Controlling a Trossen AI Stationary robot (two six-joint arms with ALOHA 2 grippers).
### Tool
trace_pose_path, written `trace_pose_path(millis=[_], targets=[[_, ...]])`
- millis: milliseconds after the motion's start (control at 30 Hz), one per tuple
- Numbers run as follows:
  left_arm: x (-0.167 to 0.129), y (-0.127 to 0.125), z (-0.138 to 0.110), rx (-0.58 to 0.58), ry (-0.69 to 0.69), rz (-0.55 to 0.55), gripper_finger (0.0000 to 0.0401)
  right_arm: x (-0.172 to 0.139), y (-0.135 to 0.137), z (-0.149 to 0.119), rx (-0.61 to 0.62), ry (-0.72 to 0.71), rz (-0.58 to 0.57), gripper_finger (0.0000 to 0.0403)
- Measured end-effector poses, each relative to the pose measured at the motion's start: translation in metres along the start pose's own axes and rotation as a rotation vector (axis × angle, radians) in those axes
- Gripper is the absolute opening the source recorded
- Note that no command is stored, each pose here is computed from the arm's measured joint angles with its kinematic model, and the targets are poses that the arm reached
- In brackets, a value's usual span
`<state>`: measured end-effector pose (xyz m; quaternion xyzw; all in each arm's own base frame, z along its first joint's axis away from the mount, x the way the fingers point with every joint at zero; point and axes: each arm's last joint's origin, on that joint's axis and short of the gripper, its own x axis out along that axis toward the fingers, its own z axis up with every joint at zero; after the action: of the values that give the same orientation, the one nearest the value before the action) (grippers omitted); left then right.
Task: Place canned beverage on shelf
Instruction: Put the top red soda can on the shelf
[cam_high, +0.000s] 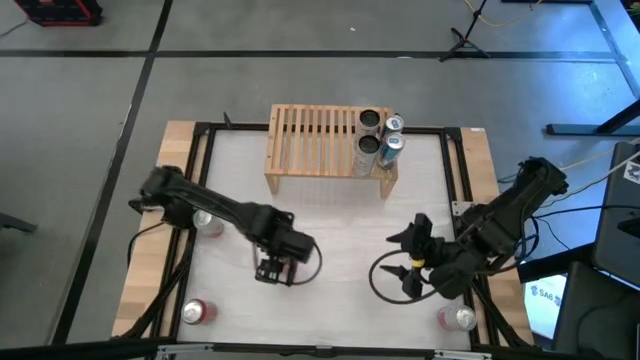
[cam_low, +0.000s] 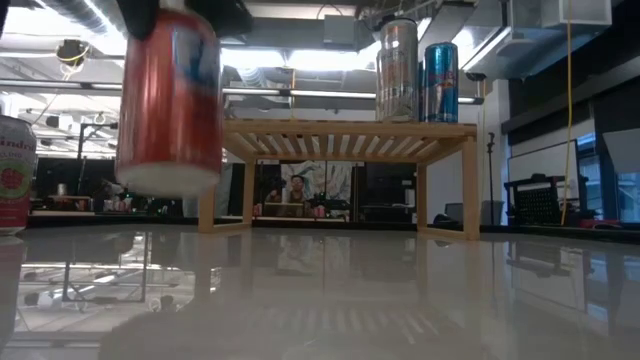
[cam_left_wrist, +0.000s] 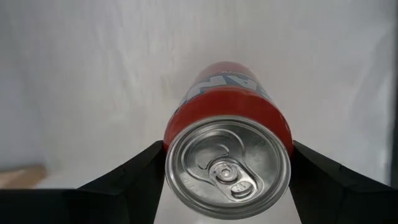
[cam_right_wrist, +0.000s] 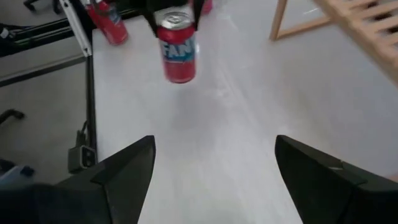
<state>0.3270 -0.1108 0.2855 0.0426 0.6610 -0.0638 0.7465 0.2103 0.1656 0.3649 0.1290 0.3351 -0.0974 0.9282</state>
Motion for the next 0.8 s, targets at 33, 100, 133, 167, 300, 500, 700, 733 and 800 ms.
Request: trace_pose_path(millis=[33,100,133,167,300,500,700,733,800], targets=[[0.005,0.0,0.005,0.026,0.037,0.016,0.0265,0.002,0.0,-0.001,0.006,-0.001,0.004,0.0319],[0.015,0.001,0.014,0.091,0.104,0.052,0.0265,0.005,0.001,-0.004,0.011,0.005,0.015,0.0319],[0.021,0.001,0.018,0.129,0.132,0.065,0.0265,0.007,0.002,-0.004,0.014,0.008,0.024,0.0319],[0.027,0.001,0.021,0.166,0.155,0.076,0.0265,0.007,0.002,-0.005,0.018,0.007,0.031,0.0319],[0.043,-0.003,0.028,0.32,0.201,0.102,0.0265,0.007,0.004,-0.004,0.023,-0.003,0.045,0.0319],[0.045,-0.009,0.032,0.508,0.174,0.202,0.0265,0.007,0.005,-0.003,0.027,-0.008,0.051,0.0319],[0.045,-0.009,0.032,0.529,0.175,0.182,0.0302,0.007,0.006,-0.002,0.033,-0.017,0.061,0.0319],[0.045,-0.009,0.032,0.535,0.17,0.179,0.0309,0.007,0.006,-0.002,0.032,-0.017,0.06,0.0319],[0.045,-0.01,0.033,0.544,0.159,0.18,0.0317,0.007,0.006,-0.002,0.032,-0.017,0.06,0.0319]])
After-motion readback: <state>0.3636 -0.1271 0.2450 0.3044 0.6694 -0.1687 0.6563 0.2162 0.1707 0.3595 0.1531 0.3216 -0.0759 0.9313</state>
